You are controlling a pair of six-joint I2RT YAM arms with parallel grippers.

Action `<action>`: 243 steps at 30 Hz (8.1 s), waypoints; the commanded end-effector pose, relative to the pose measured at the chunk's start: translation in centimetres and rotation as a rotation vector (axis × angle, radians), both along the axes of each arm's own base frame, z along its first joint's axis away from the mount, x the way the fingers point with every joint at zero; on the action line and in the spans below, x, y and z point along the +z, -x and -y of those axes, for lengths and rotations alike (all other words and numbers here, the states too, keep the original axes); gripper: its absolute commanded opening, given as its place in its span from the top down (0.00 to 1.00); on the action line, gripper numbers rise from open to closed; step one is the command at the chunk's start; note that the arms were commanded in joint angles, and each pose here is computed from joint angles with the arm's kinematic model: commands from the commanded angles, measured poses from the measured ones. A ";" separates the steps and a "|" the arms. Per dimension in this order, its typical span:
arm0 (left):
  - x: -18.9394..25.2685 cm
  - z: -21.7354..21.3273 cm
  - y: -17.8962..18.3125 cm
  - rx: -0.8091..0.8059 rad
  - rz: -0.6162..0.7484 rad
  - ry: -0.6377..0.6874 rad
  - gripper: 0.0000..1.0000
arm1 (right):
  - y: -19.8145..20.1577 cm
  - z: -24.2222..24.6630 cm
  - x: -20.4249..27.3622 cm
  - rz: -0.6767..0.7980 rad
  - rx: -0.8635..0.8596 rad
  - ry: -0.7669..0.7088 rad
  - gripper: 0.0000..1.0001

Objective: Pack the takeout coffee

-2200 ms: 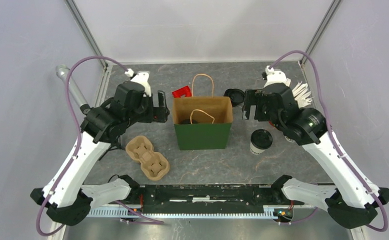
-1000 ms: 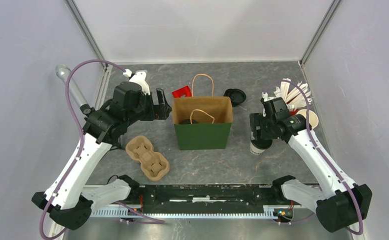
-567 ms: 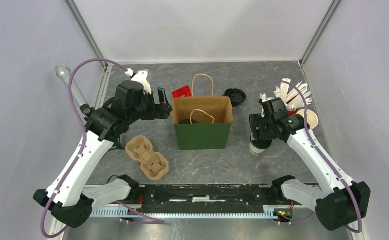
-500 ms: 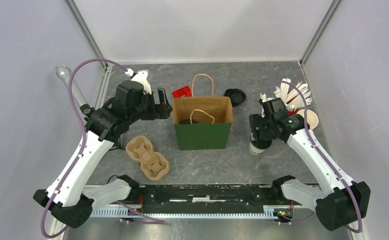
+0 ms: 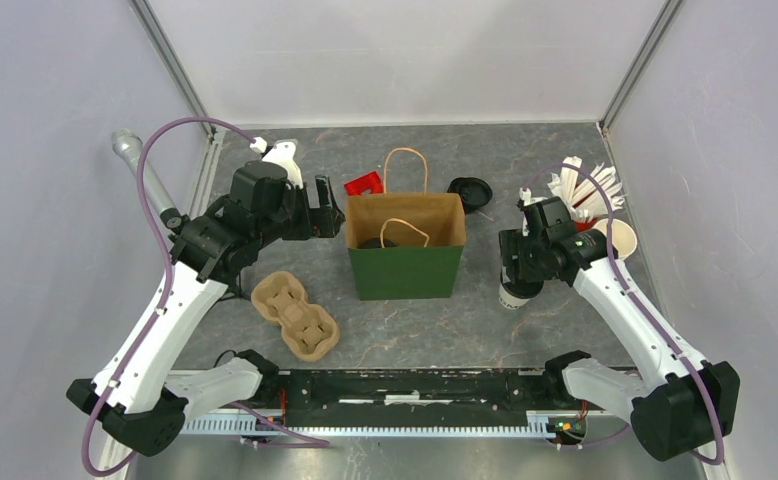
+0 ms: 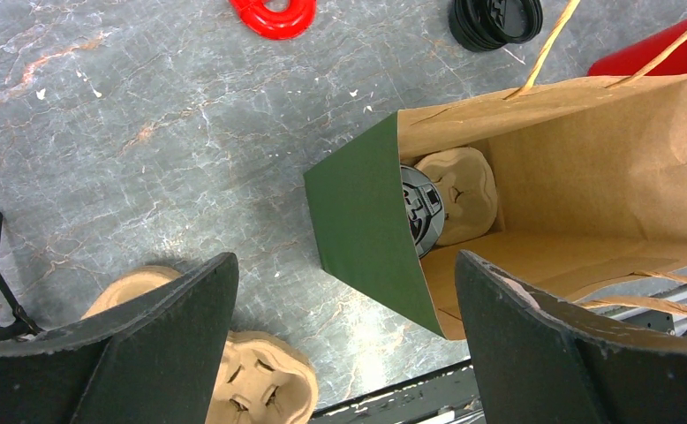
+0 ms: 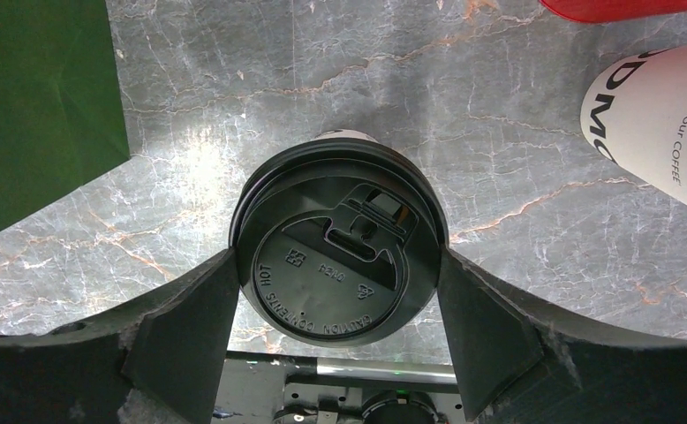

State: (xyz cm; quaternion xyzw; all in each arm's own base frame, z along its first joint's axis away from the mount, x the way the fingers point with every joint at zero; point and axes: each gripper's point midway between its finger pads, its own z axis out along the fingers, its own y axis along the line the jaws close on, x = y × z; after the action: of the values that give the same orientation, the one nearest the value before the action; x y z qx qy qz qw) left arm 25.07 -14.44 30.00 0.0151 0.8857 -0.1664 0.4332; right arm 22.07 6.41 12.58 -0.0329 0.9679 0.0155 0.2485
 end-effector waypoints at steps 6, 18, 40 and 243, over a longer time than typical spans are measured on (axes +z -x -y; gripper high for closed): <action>1.5 0.5 -0.6 -0.019 0.026 0.018 0.06 | -0.3 0.2 0.2 0.017 0.009 0.012 0.31; 0.7 2.0 -1.1 0.005 -0.075 0.075 0.19 | -4.6 -0.9 14.2 0.255 0.020 -0.043 0.40; -0.5 5.9 -1.6 -0.197 -0.117 0.103 0.53 | -4.0 -10.5 30.6 0.697 0.479 -0.460 0.44; -6.6 4.7 10.0 -0.492 -0.303 0.161 0.96 | 4.5 -24.4 14.1 0.666 1.306 0.331 0.51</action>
State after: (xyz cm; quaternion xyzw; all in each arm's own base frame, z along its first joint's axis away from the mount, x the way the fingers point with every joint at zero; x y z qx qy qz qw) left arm 15.25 -18.74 22.36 0.1390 0.9053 -0.3257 0.2346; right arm 18.12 31.12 24.57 -0.6449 0.6197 -0.0210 0.4468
